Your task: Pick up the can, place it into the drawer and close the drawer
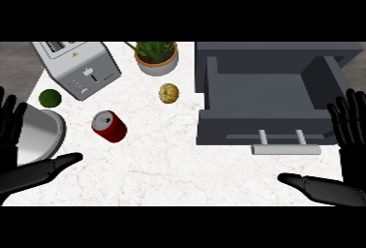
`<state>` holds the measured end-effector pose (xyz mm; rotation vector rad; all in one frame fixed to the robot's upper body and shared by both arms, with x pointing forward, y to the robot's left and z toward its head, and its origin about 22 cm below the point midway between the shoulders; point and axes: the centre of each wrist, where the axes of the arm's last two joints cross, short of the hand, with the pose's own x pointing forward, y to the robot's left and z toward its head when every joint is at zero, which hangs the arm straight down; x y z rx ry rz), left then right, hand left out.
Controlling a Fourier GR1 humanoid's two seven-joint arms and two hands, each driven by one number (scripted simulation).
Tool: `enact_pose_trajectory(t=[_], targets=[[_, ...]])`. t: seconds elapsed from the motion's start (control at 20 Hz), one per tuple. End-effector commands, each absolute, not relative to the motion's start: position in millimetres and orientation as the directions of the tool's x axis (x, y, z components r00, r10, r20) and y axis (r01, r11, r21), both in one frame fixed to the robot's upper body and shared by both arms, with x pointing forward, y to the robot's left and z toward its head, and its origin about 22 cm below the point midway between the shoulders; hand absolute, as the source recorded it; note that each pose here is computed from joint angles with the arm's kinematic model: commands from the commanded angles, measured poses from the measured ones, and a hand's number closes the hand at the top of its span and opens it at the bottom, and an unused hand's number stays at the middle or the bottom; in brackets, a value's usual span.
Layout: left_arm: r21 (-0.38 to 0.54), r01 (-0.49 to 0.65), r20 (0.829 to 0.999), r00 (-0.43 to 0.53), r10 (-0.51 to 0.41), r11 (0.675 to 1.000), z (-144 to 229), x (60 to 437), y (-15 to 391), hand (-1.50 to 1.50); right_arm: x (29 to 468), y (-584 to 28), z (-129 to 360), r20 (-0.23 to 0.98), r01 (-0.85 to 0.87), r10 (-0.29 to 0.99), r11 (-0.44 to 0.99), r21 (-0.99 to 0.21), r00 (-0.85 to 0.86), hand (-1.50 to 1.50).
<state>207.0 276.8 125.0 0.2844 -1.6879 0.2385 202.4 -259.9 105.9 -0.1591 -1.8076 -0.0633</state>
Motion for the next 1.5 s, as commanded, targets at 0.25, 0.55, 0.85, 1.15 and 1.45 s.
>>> enact_pose_trajectory(t=[0.25, 0.55, 0.85, 1.15, 1.45], targets=[[0.016, -0.317, 0.997, -0.066, -0.039, 0.948, 94.2, 219.6, 268.2, -1.5, 223.1, -280.7, 97.4, 0.969, 0.151, 0.06, 0.988, -0.024, -0.239, -1.5], [0.031, -0.305, 0.999, -0.033, -0.043, 0.952, 81.5, 242.1, 250.6, -1.5, 179.9, -289.4, 87.7, 0.969, 0.148, 0.084, 0.988, -0.051, -0.232, -1.5], [0.038, -0.328, 0.999, -0.001, -0.04, 0.944, 28.4, 247.2, 254.5, -1.5, 185.3, -272.2, 103.3, 0.961, 0.155, 0.096, 0.986, -0.057, -0.258, -1.5], [0.081, -0.352, 0.997, 0.033, -0.074, 0.932, -10.9, 248.0, 230.2, -1.5, 163.5, -300.8, 95.6, 0.963, 0.171, 0.08, 0.985, -0.037, -0.257, -1.5], [0.058, -0.415, 0.998, 0.055, -0.039, 0.908, -41.5, 255.1, 262.1, -1.5, 171.9, -293.1, 108.0, 0.959, 0.174, 0.088, 0.984, -0.042, -0.268, -1.5]])
